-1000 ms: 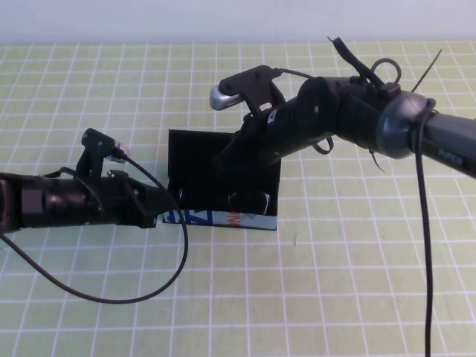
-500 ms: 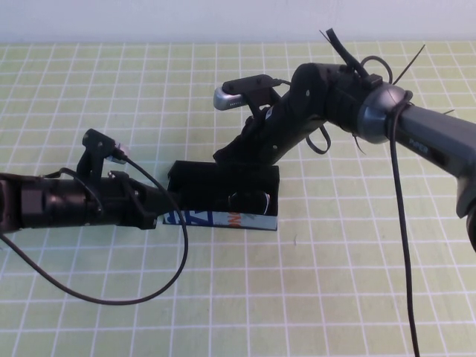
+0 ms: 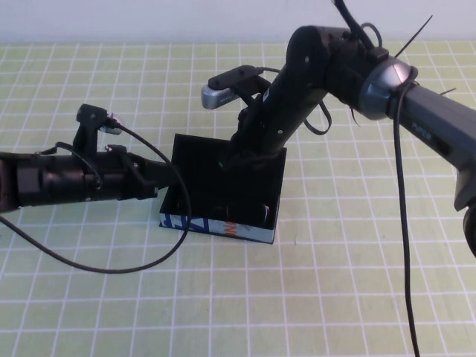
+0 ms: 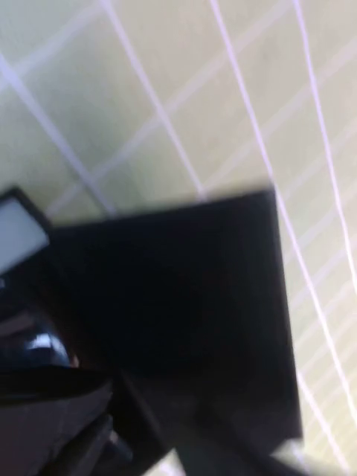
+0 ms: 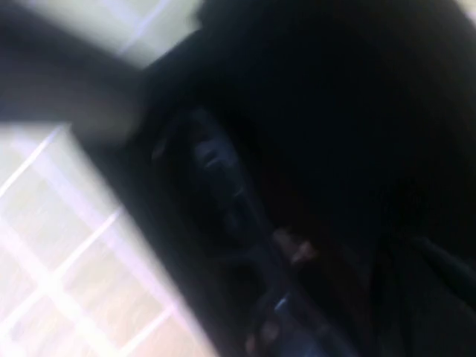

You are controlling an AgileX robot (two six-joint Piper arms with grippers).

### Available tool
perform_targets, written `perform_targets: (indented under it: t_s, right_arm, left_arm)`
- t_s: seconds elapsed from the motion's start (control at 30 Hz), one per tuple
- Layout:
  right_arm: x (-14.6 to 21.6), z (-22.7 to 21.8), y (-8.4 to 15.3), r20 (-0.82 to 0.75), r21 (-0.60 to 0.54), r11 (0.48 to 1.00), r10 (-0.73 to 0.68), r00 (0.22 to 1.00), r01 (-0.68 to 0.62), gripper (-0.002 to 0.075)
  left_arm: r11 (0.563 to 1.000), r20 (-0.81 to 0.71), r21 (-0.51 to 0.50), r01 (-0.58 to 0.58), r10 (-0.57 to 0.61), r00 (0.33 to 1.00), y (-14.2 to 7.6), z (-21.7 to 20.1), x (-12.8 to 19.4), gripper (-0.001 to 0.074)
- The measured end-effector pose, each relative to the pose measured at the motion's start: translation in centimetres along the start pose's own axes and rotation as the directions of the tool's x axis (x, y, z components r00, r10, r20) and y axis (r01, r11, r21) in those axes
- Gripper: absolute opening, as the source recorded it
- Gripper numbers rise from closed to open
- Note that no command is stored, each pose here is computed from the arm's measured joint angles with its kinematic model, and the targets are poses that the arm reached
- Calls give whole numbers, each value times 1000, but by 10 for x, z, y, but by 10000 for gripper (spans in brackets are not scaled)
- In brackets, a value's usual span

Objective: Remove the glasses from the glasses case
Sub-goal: Pick up the glasses from the glasses case

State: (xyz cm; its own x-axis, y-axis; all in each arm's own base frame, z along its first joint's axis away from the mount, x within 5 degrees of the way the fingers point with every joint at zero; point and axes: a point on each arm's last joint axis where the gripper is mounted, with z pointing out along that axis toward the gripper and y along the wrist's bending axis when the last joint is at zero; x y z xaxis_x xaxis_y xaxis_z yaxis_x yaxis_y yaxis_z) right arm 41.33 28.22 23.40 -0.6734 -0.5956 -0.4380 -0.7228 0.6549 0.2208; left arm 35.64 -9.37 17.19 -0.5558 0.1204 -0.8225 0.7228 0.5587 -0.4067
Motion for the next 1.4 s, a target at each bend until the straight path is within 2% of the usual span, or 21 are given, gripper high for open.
perform_targets:
  t_s: [0.17, 0.4, 0.5, 0.63, 0.73, 0.93, 1.4]
  right_arm:
    - [0, -6, 13, -27, -93, 980, -181, 983, 177, -16]
    - [0, 3, 43, -71, -81, 920, -389, 919, 383, 3]
    - [1, 7, 56, -91, -75, 899, -436, 895, 431, 74]
    - [1, 8, 54, -117, -44, 888, -460, 880, 458, 235]
    - [2, 8, 51, -128, -35, 869, -495, 860, 494, 296]
    - [3, 13, 48, -147, -35, 836, -547, 824, 548, 307]
    - [5, 33, 42, -153, -28, 833, -551, 821, 553, 307]
  left_arm:
    - [998, 1, -49, 38, -38, 999, 5, 0, -5, -4]
    - [998, 26, -57, 26, -25, 999, 9, 1, -20, -4]
    - [997, 23, -56, 51, -50, 998, 13, 4, -20, -4]
    - [997, 6, -47, 68, -68, 998, 18, 8, -17, -4]
    - [996, -2, -34, 82, -82, 997, 21, 11, -16, -4]
    - [993, -13, -21, 114, -114, 993, 25, 16, -13, -4]
    - [993, -12, -17, 115, -115, 993, 25, 16, -14, -4]
